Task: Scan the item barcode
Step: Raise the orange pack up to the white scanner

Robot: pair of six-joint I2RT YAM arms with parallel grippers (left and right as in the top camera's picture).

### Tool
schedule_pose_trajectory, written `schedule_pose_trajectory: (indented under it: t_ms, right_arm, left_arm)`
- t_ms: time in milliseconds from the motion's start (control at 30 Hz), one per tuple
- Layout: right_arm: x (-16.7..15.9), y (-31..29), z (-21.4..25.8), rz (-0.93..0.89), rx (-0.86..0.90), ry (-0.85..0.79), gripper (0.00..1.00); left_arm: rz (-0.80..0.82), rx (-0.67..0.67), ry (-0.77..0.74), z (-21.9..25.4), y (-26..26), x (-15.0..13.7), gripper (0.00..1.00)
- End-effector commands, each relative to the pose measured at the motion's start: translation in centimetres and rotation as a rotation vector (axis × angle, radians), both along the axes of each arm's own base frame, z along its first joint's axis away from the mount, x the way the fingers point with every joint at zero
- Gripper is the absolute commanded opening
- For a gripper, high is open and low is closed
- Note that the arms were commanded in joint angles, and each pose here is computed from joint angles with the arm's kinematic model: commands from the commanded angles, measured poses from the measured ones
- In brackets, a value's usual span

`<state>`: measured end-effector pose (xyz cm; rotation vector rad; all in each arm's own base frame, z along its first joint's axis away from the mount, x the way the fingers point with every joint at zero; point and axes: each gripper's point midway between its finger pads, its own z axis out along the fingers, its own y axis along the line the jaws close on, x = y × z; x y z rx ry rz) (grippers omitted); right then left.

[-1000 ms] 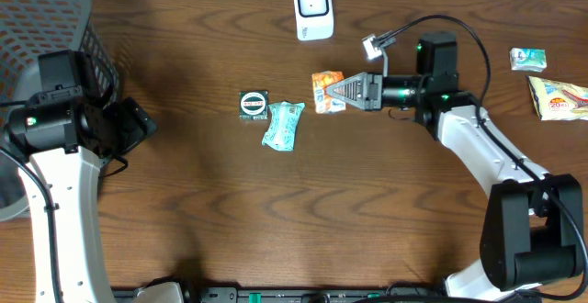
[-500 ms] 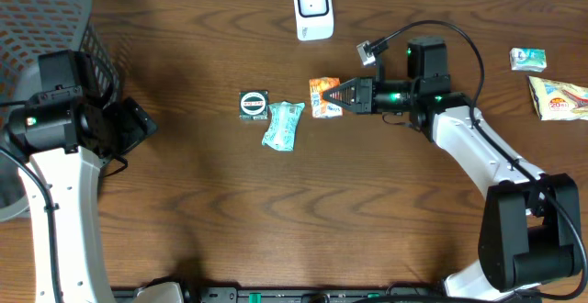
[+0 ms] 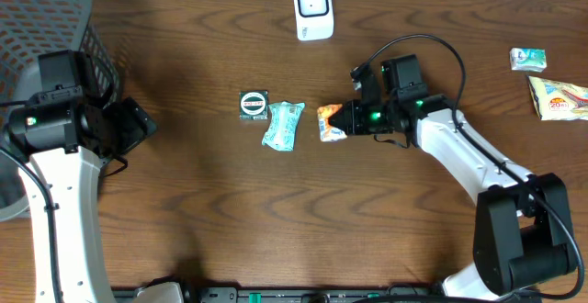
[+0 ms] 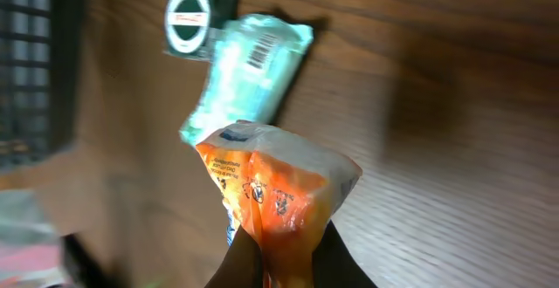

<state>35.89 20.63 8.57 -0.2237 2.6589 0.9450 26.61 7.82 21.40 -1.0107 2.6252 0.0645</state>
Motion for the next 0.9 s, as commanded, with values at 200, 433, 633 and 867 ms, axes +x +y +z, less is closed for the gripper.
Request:
schedule_pose_trajectory:
  t_ms: [200, 433, 633, 867]
  right_arm:
    - [2.0, -0.5, 2.8, 0.035, -0.196, -0.146, 0.01]
    - [4.9, -1.3, 6.5, 0.016, -0.323, -0.241, 0.01]
    - [8.5, -3.0, 6.4, 0.024, -0.554, -0.319, 0.01]
    - [14.8, -3.2, 9.2, 0.048, -0.887, -0.513, 0.01]
  left_arm:
    - [0.014, 0.013, 0.005, 0.0, 0.3, -0.3, 0.98]
    - [0.014, 0.013, 0.005, 0.0, 0.3, -0.3, 0.98]
    - [0.014, 0.013, 0.005, 0.0, 0.3, -0.3, 0.98]
    - [0.014, 0.013, 0.005, 0.0, 0.3, -0.3, 0.98]
